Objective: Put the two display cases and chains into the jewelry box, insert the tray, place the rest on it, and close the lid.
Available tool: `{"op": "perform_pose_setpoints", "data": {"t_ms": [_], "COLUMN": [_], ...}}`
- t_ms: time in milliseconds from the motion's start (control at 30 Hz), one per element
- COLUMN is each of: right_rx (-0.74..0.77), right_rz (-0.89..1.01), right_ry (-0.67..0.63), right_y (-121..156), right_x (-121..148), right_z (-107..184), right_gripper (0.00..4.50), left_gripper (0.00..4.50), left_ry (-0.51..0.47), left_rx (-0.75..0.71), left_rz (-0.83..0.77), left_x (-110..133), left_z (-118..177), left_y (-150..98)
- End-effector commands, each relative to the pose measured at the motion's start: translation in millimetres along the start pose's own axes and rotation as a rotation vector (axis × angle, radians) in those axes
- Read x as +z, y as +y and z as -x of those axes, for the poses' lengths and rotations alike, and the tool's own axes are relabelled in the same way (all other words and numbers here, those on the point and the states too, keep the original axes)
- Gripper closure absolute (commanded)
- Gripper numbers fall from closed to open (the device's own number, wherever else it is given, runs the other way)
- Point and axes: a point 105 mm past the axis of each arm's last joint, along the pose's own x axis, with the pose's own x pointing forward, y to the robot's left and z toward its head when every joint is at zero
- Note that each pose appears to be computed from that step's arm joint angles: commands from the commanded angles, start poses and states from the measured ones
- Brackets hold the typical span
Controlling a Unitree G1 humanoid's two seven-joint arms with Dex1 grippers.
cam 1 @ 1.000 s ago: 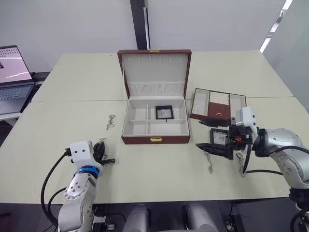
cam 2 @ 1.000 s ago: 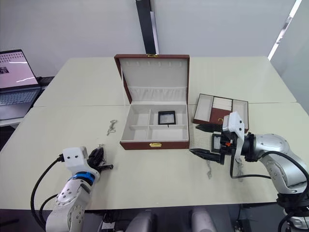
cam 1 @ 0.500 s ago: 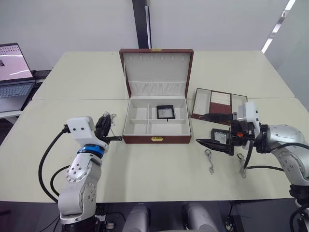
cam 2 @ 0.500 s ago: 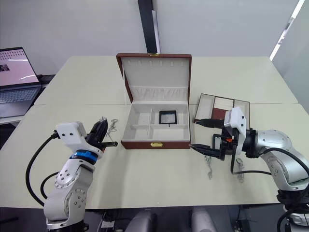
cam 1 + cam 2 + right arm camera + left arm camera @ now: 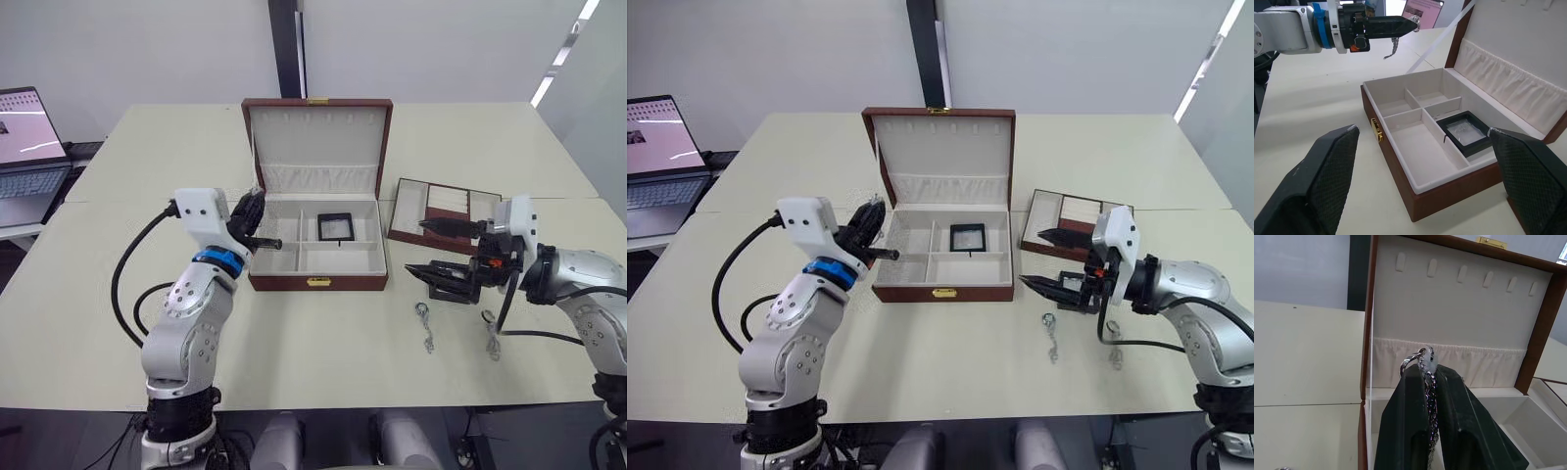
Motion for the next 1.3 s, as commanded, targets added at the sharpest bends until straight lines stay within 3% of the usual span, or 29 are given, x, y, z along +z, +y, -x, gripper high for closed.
{"op": "perform_pose_setpoints", "data": {"t_ms": [33,500,1267,1300], "right_rx": [-0.026,-0.105,-0.123,-0.123], "right_rz": [0.047,0.017,-0.001,-0.001], "right_ry": [-0.027,-0.043,-0.04,-0.04], "right_y": [-0.5,-7.4,-7.6,-7.6], "right_x": [14.3,14.4,12.1,12.1], "right_z": [5.1,11.3,10.1,10.0], "right_gripper": [0.0,0.0,0.0,0.0], "left_gripper": [4.49,4.49,4.49,4.16], "left_ry": [0.006,0.115,0.125,0.125], "left_rx": [-0.032,-0.034,0.041,0.041], "left_rz": [-0.022,-0.071,-0.075,-0.074], "left_x": [-0.6,-29.4,-31.4,-31.5], "left_z": [-9.4,-34.2,-42.1,-42.1], "left_y": [-5.1,-3.0,6.3,6.1]}}
